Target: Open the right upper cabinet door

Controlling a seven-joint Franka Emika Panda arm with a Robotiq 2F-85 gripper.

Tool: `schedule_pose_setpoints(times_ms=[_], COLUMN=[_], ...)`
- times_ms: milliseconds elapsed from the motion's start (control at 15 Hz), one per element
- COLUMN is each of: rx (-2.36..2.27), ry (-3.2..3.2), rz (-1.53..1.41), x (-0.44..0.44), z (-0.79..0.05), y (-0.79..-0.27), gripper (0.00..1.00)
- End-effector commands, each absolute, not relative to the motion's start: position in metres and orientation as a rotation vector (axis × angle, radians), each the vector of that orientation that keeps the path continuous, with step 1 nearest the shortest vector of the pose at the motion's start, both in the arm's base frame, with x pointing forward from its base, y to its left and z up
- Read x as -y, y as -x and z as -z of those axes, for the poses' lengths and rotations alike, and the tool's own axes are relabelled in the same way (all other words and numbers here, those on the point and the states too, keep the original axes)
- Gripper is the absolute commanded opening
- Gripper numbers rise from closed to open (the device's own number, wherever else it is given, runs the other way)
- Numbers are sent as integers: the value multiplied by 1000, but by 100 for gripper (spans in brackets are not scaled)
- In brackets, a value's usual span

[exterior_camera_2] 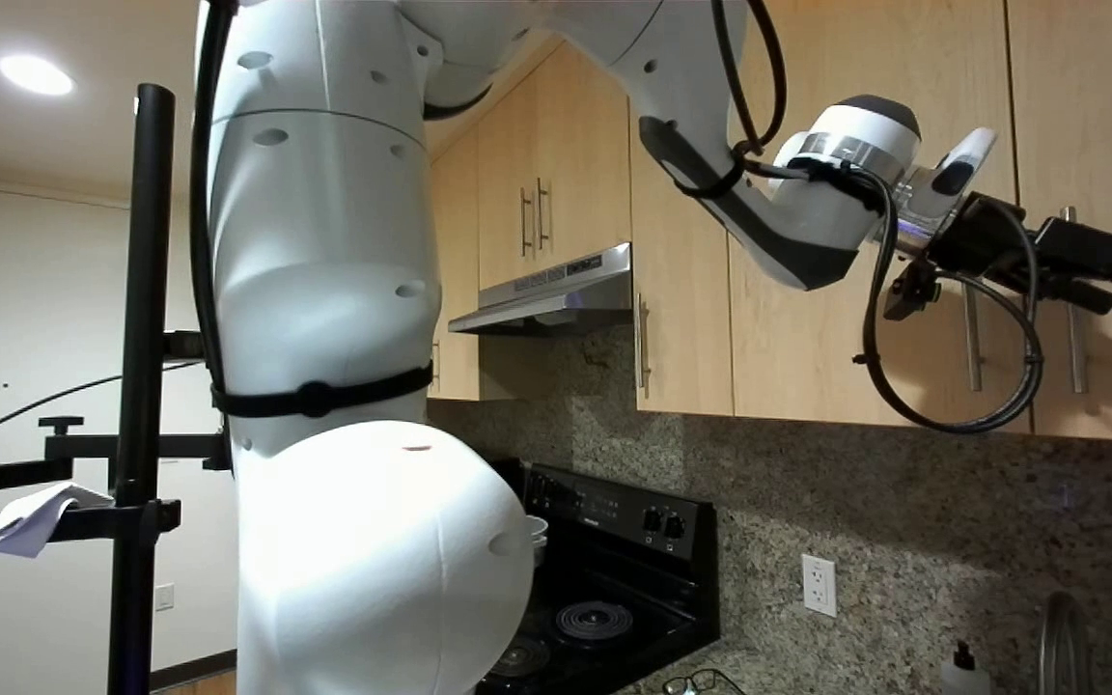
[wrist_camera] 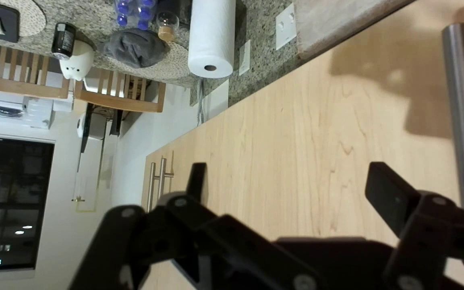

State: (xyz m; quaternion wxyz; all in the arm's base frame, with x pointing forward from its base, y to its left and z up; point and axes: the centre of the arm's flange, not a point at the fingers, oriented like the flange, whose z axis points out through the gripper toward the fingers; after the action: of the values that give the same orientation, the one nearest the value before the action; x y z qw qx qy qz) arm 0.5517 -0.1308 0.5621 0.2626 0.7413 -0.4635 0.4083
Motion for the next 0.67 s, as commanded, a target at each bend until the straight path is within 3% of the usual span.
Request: schedule_pose_setpoints(times_ms=[0,600], rx=[1188,1113], ry=[-2053,-2089], rz=[-1107,-1001], x=[105,92], z=[-569,-566], y=[-568,-612], gripper=[100,100])
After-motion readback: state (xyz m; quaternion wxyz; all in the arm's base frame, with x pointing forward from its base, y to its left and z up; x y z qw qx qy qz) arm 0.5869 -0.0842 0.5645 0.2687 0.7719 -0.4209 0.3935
